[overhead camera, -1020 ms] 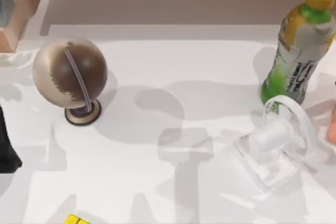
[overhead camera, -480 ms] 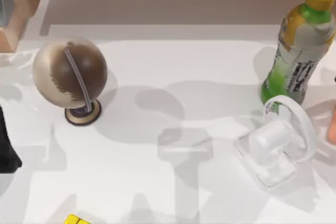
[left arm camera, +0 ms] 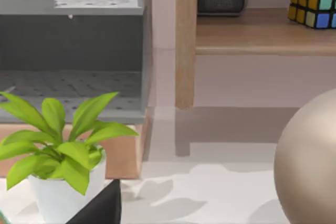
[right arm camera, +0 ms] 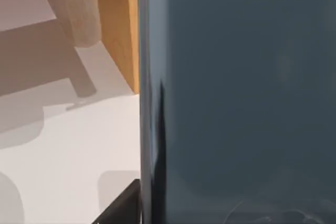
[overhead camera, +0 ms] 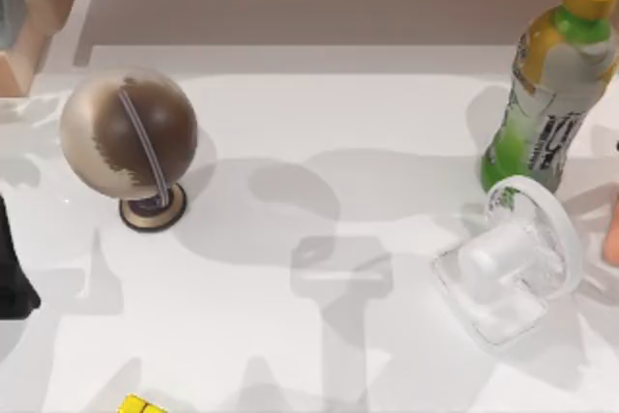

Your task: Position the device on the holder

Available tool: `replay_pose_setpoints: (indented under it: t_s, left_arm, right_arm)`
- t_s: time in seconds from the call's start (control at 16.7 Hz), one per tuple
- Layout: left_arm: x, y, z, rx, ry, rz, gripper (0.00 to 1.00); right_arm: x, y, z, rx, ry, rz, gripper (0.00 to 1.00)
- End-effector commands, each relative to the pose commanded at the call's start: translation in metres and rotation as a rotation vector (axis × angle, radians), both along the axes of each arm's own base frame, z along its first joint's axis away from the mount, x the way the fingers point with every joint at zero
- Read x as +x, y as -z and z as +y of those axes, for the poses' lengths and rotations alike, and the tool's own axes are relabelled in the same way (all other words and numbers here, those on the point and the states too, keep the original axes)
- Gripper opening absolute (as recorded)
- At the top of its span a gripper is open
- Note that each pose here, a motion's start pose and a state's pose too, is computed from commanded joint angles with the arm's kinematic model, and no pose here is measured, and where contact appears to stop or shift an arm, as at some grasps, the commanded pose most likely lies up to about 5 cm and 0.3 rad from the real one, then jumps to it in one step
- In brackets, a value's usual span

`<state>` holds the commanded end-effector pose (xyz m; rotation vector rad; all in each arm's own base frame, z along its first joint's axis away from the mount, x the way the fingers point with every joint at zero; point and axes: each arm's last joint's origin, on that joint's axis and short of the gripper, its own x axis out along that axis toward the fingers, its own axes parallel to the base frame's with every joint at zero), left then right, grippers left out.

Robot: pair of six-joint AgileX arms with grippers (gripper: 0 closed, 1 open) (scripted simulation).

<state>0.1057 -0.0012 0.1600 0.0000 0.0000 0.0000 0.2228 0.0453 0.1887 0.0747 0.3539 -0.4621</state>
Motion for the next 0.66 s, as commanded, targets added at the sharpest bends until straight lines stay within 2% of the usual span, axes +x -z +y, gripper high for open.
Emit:
replay_pose_setpoints:
  t_s: [0.3, 0.66]
  left_arm:
    - [0.0, 0.0, 0.0, 0.0, 0.0, 0.0, 1.0]
    - [0.0, 0.0, 0.0, 0.0, 0.0, 0.0, 1.0]
  right_arm:
    - [0.0, 0.0, 0.0, 0.0, 0.0, 0.0, 0.98]
    - [0.0, 0.0, 0.0, 0.0, 0.0, 0.0, 1.0]
